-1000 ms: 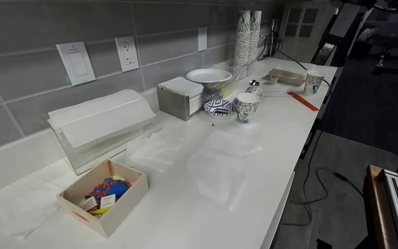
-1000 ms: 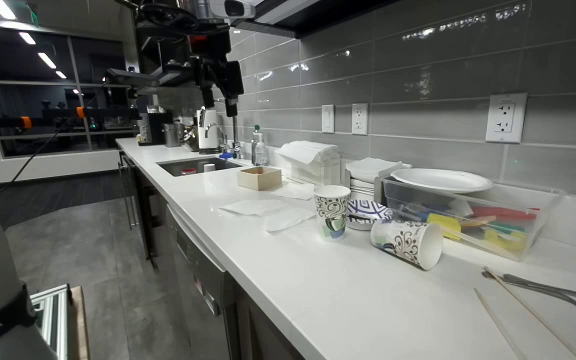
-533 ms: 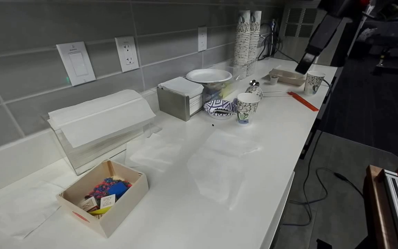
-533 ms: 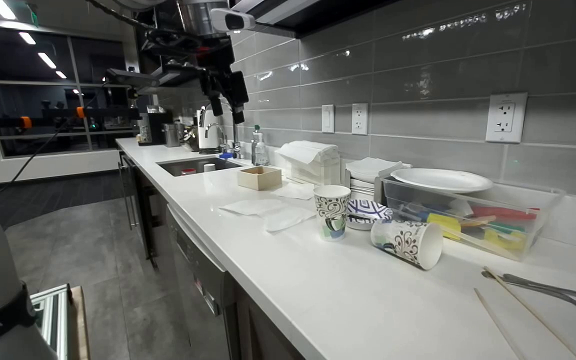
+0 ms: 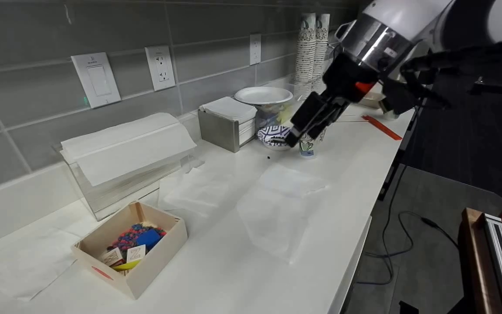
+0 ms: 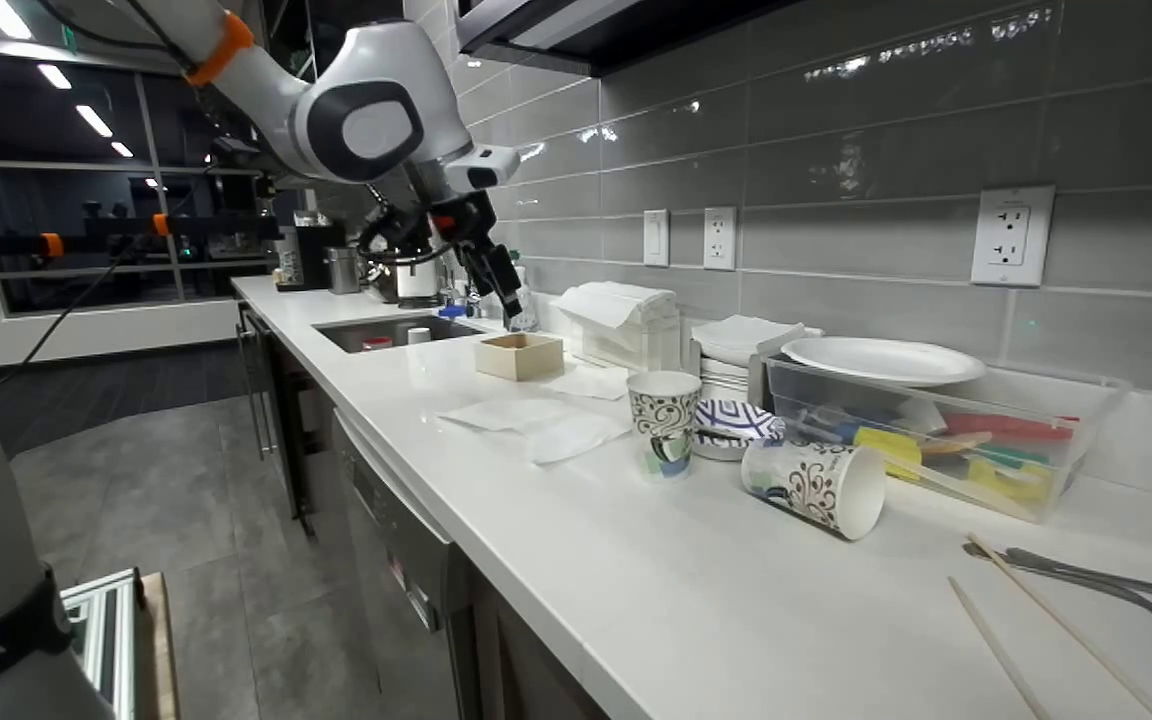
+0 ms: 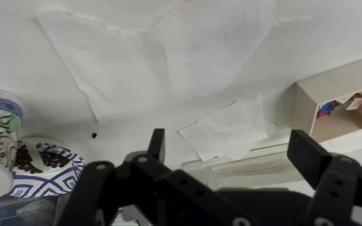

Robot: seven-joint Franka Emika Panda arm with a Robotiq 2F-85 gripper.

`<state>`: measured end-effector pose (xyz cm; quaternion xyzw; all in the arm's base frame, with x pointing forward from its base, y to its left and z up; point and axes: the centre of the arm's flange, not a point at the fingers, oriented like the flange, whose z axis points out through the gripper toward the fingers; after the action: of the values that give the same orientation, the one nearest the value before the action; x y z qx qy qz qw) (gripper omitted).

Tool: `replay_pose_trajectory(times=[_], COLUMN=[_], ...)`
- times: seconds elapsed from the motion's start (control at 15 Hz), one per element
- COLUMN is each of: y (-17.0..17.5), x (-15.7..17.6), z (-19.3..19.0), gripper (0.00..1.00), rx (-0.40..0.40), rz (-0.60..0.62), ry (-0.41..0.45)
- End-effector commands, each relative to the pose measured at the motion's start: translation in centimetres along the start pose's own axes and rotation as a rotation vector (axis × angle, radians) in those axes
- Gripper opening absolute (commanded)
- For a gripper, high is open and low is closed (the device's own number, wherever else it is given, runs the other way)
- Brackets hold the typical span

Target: Remove one napkin from the holder.

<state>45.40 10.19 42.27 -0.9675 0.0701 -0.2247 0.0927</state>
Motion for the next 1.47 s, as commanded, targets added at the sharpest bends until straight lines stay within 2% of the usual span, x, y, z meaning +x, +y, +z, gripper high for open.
replay_pose_trajectory(times=[0.0,0.4,0.73,0.87,1.07,1.13,1.2,1.4], y=[-3.1,-5.3,-7.1,-7.5,-8.4,-8.5,-7.5,-7.5], x=[3.9,9.6,12.0,12.1,12.7,12.7,12.0,12.0], z=[5.8,10.8,13.3,14.5,16.2,16.7,14.8,15.3], gripper=[1.0,1.0,1.0,1.0,1.0,1.0,1.0,1.0], rx=[0.023,0.072,0.109,0.156,0.24,0.267,0.215,0.219], rz=[0.187,0.512,0.779,0.881,1.002,1.029,0.948,0.952], ry=[0.072,0.122,0.161,0.152,0.192,0.195,0.172,0.173])
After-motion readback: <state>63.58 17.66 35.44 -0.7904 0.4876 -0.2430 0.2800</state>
